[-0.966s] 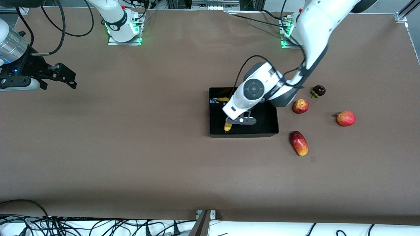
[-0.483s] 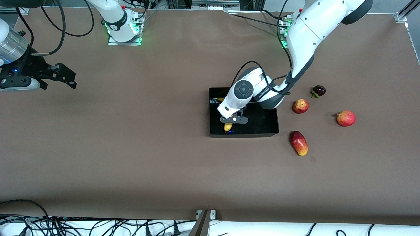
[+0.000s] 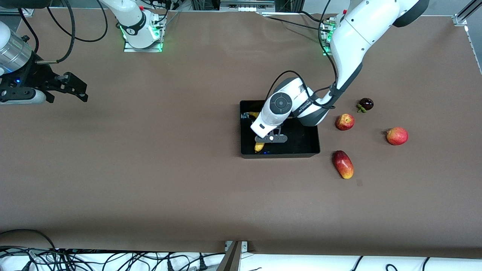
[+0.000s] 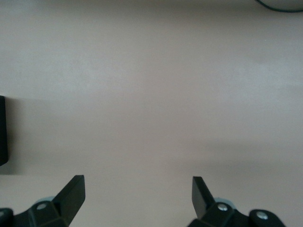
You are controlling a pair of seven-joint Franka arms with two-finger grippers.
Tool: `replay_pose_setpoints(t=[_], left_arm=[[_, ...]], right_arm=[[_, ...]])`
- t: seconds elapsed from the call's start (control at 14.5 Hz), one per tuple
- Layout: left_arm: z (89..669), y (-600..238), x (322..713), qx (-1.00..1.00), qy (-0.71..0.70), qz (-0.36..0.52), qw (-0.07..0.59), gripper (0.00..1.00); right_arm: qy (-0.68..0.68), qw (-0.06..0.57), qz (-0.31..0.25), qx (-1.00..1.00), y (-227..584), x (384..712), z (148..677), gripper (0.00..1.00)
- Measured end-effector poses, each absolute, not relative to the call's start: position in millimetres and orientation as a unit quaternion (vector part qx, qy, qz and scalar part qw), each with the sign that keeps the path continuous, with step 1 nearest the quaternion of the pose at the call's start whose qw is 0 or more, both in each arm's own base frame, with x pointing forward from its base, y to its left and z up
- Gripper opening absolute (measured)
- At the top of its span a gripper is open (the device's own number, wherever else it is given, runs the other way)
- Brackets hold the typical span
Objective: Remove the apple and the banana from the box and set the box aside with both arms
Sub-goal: 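Lift the banana out and set it down beside the mango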
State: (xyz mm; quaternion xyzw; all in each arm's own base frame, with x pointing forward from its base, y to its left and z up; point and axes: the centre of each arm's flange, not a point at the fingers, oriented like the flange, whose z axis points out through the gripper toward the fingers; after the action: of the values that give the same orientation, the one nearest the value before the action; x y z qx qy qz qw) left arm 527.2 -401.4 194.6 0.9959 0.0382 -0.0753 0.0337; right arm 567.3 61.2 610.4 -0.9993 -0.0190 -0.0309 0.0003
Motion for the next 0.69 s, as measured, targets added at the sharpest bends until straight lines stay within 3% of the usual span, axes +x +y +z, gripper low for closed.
replay_pose_setpoints(t=[0.48, 0.69], left_arm=[[322, -371, 566, 0.995, 0.031, -0.081, -0.046, 0.36], [354, -320, 596, 0.992, -0.012, -0.111, -0.063, 0.36]], right_arm=[[-0.019, 0.0, -0.031, -0.999, 61, 567, 610, 1.0], [-0.019, 0.0, -0.031, -0.999, 61, 567, 610, 1.0]])
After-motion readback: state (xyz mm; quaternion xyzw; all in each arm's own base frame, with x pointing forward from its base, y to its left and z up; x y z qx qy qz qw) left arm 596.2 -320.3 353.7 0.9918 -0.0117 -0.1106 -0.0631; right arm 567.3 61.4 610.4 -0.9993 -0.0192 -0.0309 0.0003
